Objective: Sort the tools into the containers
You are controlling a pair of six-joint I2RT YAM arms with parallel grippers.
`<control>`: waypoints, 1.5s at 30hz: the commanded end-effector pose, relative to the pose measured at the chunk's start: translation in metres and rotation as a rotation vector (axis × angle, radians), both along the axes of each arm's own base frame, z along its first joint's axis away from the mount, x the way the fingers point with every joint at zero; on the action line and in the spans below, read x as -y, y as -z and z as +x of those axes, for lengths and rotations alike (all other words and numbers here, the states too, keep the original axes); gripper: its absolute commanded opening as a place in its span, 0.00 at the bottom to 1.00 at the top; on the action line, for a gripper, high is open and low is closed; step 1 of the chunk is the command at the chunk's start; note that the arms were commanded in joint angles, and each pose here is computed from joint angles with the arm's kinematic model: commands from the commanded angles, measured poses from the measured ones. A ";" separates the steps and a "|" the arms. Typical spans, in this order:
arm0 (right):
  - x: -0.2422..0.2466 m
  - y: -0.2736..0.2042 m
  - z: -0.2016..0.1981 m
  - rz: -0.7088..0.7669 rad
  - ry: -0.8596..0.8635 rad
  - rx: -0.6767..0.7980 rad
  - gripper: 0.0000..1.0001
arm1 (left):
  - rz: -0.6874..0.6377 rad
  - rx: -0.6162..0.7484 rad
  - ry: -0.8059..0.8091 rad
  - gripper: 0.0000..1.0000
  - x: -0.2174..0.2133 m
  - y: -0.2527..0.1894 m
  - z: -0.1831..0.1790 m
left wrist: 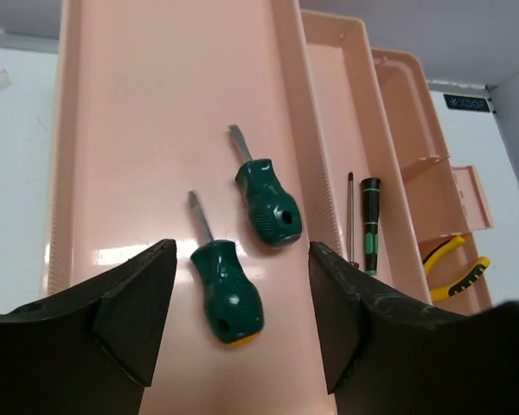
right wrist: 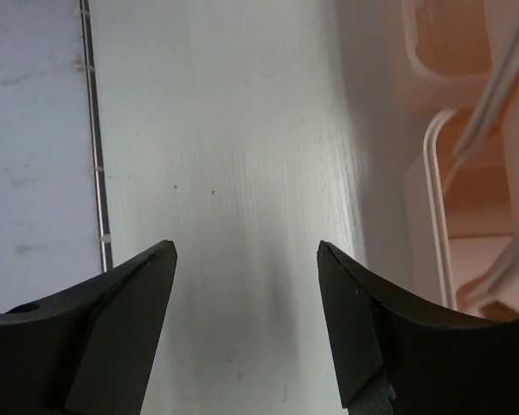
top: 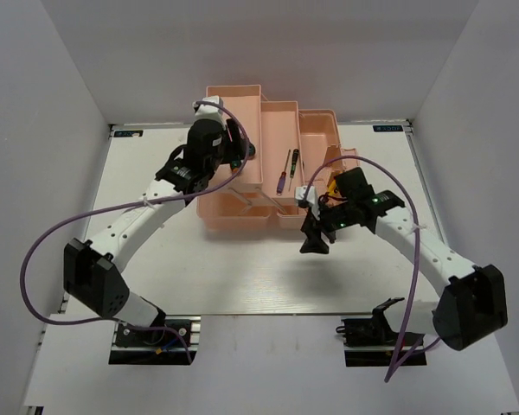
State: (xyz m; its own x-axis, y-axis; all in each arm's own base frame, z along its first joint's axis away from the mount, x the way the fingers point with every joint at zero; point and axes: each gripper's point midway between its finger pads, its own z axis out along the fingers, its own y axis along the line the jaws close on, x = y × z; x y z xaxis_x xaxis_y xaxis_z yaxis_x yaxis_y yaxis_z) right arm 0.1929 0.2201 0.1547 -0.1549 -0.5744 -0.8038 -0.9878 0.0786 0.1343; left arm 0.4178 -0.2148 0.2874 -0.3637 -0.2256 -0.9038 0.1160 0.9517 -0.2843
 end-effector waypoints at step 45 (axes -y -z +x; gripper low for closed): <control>-0.225 0.003 0.074 -0.240 -0.100 0.620 0.38 | -0.357 -0.369 -0.545 0.73 -0.151 0.181 -0.214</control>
State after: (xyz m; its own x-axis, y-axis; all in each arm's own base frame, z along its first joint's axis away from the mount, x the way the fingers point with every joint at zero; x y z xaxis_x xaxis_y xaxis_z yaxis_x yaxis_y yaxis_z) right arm 0.2689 0.4325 0.0958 0.3311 -0.8005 -0.4996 -0.8912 -0.0913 -0.4444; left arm 0.1991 -0.0579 0.1027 -0.4102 -0.6724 -0.6161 -0.5037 0.7302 -0.4615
